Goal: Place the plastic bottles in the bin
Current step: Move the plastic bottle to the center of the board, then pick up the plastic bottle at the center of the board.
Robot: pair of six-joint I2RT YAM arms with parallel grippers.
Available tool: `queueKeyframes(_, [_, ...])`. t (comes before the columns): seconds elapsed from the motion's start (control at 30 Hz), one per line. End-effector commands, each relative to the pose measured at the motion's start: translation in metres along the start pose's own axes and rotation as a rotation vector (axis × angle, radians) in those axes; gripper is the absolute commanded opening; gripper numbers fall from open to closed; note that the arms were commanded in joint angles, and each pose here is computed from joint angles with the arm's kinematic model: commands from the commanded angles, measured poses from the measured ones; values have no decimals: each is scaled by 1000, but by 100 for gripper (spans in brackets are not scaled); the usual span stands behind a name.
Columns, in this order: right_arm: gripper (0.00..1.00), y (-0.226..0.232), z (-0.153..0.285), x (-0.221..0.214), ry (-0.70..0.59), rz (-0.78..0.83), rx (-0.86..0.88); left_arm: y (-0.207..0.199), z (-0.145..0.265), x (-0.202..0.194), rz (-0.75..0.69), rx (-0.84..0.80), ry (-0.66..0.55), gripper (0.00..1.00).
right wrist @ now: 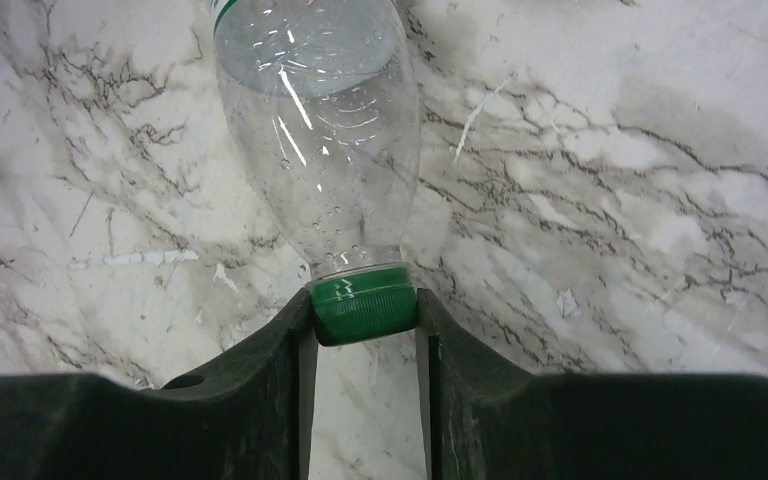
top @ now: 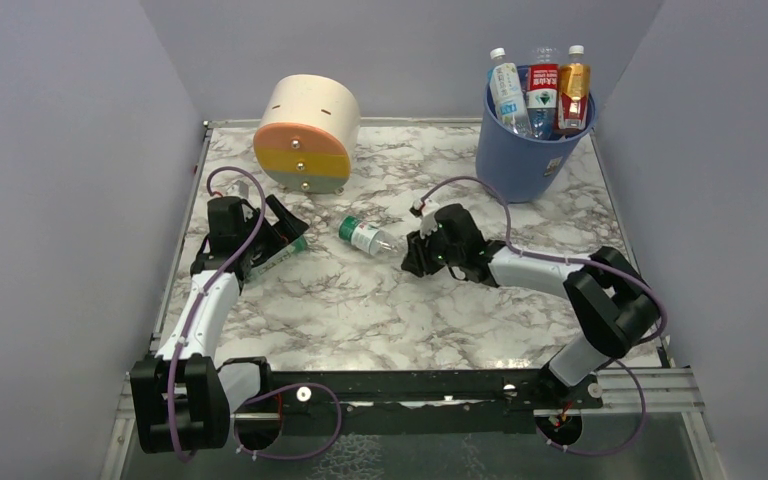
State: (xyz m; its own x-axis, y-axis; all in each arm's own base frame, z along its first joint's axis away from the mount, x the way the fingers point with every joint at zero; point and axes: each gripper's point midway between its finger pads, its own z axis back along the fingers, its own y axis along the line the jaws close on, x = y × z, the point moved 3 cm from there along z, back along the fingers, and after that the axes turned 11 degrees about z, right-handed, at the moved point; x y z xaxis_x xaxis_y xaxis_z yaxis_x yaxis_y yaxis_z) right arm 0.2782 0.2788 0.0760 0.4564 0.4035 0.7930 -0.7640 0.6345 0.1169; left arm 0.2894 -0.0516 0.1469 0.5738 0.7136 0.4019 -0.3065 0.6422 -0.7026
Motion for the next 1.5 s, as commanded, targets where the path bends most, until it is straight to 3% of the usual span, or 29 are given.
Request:
queueKeyframes(0.0, [21, 3, 19, -9, 26, -72, -48, -8, 5, 1, -7, -50, -11, 99])
queueKeyframes(0.17, [23, 9, 34, -20, 52, -138, -55, -11, 8, 1, -2, -64, -10, 99])
queueKeyframes(0.37, [51, 12, 51, -19, 65, -218, -86, -15, 11, 1, -2, -78, -4, 99])
queueKeyframes(0.67, [82, 5, 69, 8, 45, -185, -147, -22, 17, 3, -5, -99, -10, 99])
queueKeyframes(1.07, [89, 23, -1, 73, 55, 1, -5, -21, 20, -2, -1, -105, -4, 99])
queueKeyframes(1.47, [89, 37, -79, 82, 91, 135, -40, -24, 27, -5, -5, -119, 3, 99])
